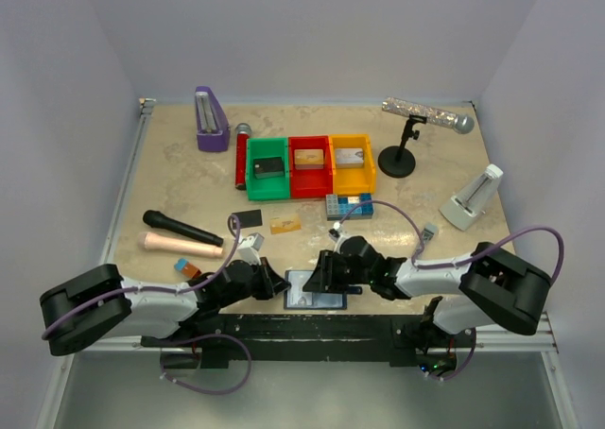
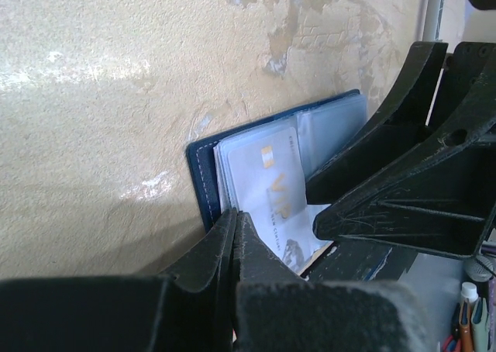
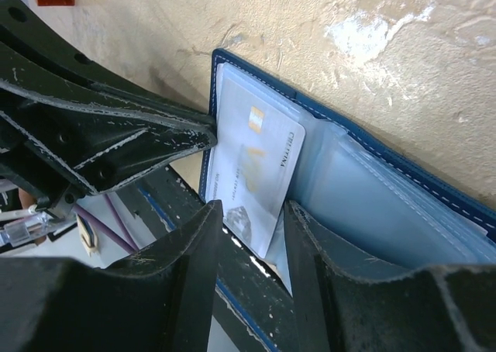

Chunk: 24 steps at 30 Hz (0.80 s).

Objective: Take the credit cards out of the card holder
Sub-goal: Remove the credit card from the card holder.

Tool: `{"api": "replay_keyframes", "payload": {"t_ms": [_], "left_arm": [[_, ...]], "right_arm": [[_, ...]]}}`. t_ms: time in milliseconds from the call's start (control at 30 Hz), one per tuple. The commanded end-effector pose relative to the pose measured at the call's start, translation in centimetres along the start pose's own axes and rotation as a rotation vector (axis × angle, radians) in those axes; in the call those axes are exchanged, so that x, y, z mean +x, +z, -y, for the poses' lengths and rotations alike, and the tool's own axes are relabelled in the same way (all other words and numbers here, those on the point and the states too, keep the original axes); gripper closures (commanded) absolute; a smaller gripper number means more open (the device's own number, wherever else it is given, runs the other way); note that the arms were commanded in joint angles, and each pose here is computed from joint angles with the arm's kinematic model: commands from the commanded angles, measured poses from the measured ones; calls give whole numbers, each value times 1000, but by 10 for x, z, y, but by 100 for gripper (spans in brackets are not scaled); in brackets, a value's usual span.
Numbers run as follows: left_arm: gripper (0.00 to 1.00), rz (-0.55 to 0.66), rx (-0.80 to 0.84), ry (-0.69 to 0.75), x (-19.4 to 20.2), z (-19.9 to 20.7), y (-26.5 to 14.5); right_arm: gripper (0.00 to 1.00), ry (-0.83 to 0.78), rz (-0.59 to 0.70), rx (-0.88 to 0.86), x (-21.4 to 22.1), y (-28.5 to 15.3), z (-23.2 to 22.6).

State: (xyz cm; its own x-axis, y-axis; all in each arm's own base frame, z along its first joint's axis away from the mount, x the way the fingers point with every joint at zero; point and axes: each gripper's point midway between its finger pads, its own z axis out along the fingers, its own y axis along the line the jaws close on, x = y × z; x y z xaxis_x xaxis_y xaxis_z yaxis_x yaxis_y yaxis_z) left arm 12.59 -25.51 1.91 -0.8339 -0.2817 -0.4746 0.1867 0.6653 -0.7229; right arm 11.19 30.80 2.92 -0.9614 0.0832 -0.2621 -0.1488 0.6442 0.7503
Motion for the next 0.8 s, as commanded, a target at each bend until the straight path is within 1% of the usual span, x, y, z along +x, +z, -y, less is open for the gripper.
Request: {"api": "replay_keyframes", "payload": {"t_ms": [0,267,533,567,667,767], "left_arm": [[100,-49,-84,27,20,-37,-7],[100,-49,-70,20,20,-35,-6],[100,-45,-18,3,20,-27,-8],[99,-42,-9,0,19,-24,-9],[84,-34,9,0,16,-18,-9],[75,-28,13,4,13,-15,-10]], "right_arm": [[59,-35,38,-60,-7,-4,-12],[63,-41,60,-137,-9,-6,-23],[64,-17,65,-155,-9,-2,-23],[64,-16,67,-152,-9,-1,-22],[64,-15,67,-149,-10,-1,-22],[64,-18,61,-137,-10,0,-22]]}}
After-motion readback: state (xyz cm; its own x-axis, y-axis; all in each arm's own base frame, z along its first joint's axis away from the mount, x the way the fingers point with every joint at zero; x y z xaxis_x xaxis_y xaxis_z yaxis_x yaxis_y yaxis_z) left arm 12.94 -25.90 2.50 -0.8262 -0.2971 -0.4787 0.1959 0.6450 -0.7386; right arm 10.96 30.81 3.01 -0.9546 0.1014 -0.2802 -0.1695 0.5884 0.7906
